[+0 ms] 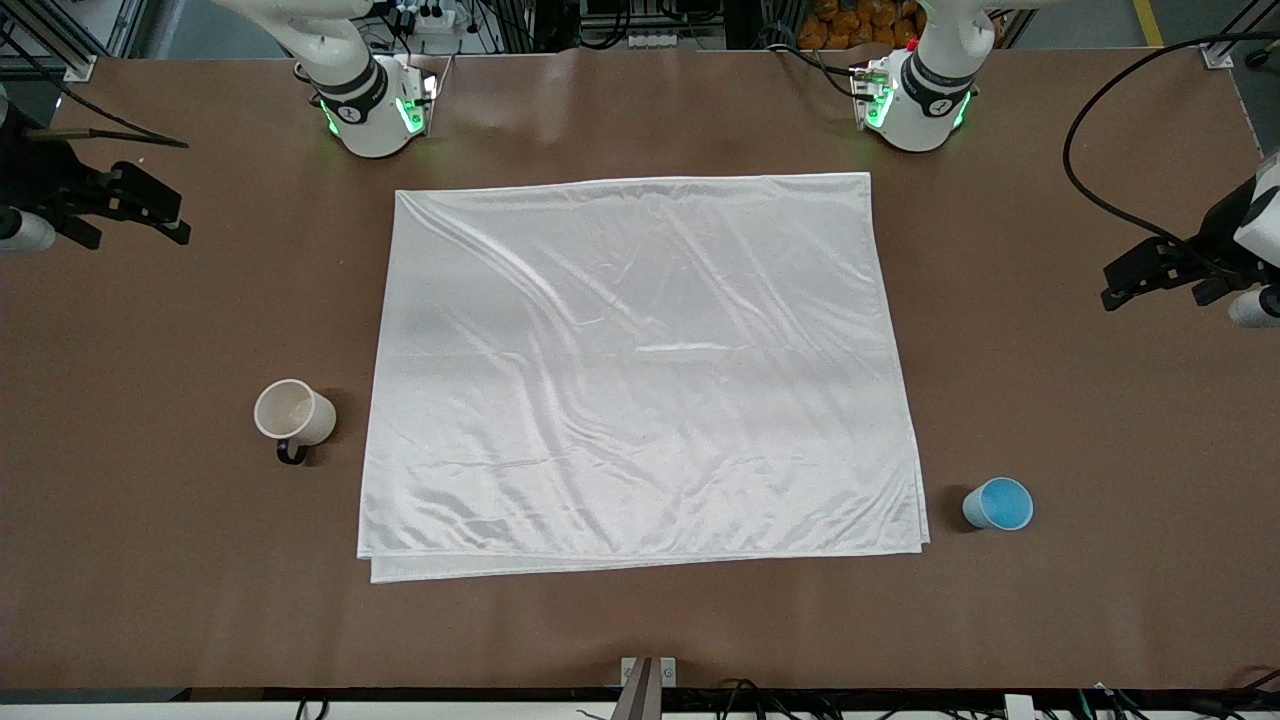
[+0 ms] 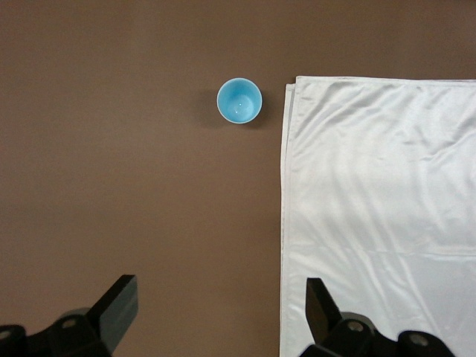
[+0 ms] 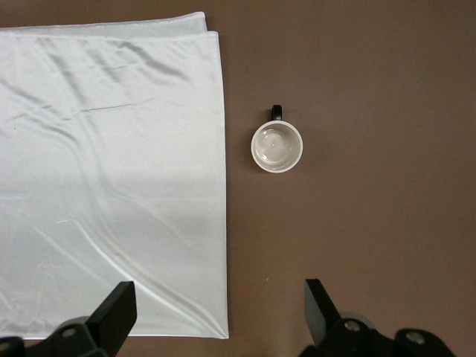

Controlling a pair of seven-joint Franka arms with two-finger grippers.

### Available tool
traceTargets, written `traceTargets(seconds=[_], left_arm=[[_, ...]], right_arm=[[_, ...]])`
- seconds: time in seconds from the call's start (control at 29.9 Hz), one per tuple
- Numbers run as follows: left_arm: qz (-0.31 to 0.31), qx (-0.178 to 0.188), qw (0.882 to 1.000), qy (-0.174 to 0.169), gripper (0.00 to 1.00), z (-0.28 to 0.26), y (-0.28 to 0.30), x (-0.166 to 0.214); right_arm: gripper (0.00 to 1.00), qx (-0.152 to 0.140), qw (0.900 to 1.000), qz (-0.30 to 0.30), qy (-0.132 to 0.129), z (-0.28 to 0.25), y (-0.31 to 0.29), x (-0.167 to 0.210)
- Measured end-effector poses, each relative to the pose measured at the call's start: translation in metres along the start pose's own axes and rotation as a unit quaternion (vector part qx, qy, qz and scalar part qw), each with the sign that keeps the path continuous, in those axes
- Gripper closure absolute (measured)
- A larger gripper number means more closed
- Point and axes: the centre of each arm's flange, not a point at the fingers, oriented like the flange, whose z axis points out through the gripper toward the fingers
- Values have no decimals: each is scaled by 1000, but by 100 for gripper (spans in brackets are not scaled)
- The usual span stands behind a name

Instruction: Place blue cup into white mug on cloth

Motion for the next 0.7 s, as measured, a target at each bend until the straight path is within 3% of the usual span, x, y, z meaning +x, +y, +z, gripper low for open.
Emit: traceTargets(seconds=[0.5, 0.7], left_arm=[[2, 0, 1000, -1, 0, 1, -1, 0], [-1, 1, 1000, -13, 0, 24, -3, 11]], right_arm=[[0, 0, 1000, -1, -1, 1, -1, 0], [0, 0, 1000, 0, -5, 5, -1, 2]])
